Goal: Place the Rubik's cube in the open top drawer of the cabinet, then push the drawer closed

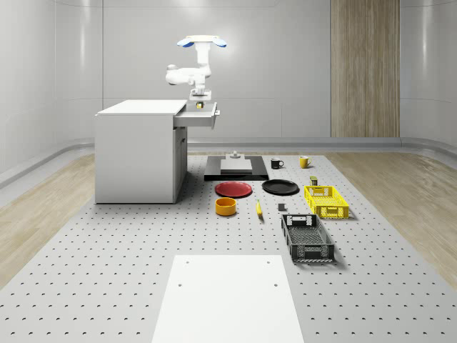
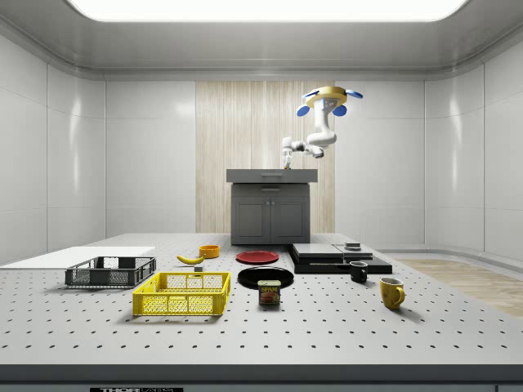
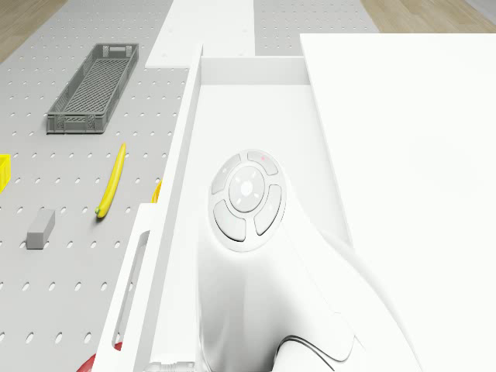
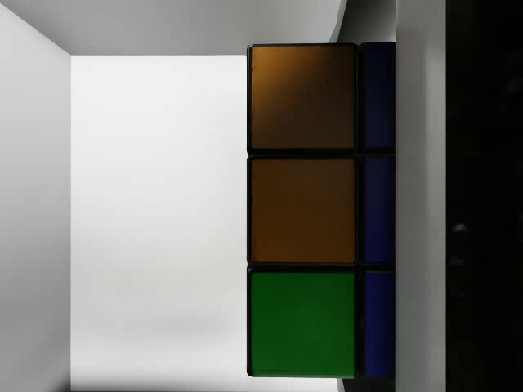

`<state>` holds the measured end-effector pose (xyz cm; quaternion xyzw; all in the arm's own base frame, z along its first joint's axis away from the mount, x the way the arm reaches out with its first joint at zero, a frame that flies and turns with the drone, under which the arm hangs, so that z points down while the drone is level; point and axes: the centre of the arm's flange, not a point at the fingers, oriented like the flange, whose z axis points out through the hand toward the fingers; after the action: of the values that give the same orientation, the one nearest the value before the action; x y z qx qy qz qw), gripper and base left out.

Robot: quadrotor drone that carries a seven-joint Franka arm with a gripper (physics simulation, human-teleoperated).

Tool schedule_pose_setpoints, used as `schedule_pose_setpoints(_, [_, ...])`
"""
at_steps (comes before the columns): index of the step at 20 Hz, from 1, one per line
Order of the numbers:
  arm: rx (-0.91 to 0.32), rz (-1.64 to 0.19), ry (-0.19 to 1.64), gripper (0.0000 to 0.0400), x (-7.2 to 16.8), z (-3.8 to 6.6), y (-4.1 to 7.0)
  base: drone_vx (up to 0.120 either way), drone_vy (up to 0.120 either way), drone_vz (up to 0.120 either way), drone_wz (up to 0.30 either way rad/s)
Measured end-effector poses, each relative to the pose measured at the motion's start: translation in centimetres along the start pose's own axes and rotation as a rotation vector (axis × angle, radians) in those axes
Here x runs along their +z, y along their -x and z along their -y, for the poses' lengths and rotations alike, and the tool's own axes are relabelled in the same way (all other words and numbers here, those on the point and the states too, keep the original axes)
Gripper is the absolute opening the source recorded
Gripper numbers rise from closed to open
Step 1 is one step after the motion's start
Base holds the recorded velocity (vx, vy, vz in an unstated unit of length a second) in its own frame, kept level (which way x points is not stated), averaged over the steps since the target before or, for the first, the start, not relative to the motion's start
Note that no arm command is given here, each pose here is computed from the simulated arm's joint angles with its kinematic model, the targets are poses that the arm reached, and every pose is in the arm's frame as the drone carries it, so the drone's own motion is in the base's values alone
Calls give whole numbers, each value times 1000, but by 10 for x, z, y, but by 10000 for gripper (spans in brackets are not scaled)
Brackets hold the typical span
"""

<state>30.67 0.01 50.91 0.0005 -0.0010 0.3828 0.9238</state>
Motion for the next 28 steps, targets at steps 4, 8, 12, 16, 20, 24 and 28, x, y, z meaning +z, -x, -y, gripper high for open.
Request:
schedule_pose_setpoints(4, [0,0,0,325,17,0,0,0,0,0,0])
schedule_pose_setpoints(8, [0,0,0,325,34,0,0,0,0,0,0])
schedule_pose_setpoints(12, [0,0,0,350,50,0,0,0,0,0,0])
schedule_pose_setpoints(16, [0,0,0,382,52,0,0,0,0,0,0])
schedule_pose_setpoints(20, [0,0,0,393,40,0,0,0,0,60,0])
schedule_pose_setpoints(24, [0,0,0,398,30,0,0,-100,100,120,0])
schedule_pose_setpoints(28, [0,0,0,399,25,0,0,-120,120,120,0])
